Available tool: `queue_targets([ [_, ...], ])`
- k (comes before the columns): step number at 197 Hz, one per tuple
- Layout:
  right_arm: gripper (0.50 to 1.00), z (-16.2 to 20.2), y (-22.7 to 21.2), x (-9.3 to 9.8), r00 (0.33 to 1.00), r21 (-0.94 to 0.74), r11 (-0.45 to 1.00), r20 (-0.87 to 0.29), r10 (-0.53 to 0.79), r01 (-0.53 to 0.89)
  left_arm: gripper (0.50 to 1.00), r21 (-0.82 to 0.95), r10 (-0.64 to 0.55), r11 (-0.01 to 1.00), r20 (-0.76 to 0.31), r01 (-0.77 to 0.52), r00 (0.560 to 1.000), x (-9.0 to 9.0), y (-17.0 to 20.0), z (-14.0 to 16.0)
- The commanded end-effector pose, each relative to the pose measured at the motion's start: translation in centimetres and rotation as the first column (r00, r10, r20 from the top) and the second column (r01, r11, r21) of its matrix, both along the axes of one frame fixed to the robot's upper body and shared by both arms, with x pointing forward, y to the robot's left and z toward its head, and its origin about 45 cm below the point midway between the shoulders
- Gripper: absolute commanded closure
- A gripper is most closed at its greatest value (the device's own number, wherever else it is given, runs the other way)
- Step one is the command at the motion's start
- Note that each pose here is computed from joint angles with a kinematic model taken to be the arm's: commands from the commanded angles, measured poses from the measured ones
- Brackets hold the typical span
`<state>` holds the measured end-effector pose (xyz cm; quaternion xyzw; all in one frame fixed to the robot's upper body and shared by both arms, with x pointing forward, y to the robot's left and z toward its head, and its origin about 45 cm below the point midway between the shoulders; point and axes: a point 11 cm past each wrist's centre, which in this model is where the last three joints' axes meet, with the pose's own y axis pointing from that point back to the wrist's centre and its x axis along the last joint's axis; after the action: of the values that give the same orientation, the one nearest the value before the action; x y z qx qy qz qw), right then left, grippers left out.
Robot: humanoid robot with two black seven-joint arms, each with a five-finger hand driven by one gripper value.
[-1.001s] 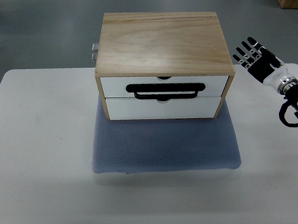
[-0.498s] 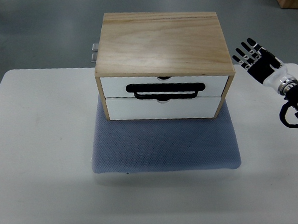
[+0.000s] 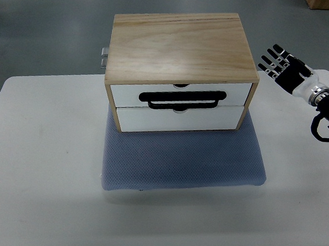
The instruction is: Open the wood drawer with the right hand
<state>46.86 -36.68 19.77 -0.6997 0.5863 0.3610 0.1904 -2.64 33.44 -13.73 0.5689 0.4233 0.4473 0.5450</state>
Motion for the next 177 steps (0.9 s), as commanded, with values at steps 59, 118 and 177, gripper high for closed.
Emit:
queue_targets([
  [59, 0.546, -1.4, -0.8, -1.1, 1.0, -0.04, 0.999, -0.027, 0.012, -0.013, 0.5, 0.0, 0.001, 1.0, 0.0, -0.001, 1.0, 0.0, 0.0, 0.0],
  [118, 0.546, -1.2, -2.5, -1.5, 1.0, -0.138, 0.99, -0.025, -0.002, -0.002, 0.5, 0.0, 0.001, 1.0, 0.0, -0.001, 1.0, 0.0, 0.0, 0.0],
  [177, 0.548, 3.0, -5.9, -2.7, 0.994, -0.415, 0.91, 0.087, 0.068, -0.026, 0.5, 0.0, 0.0, 1.0, 0.0, 0.0, 1.0, 0.0, 0.0, 0.0],
])
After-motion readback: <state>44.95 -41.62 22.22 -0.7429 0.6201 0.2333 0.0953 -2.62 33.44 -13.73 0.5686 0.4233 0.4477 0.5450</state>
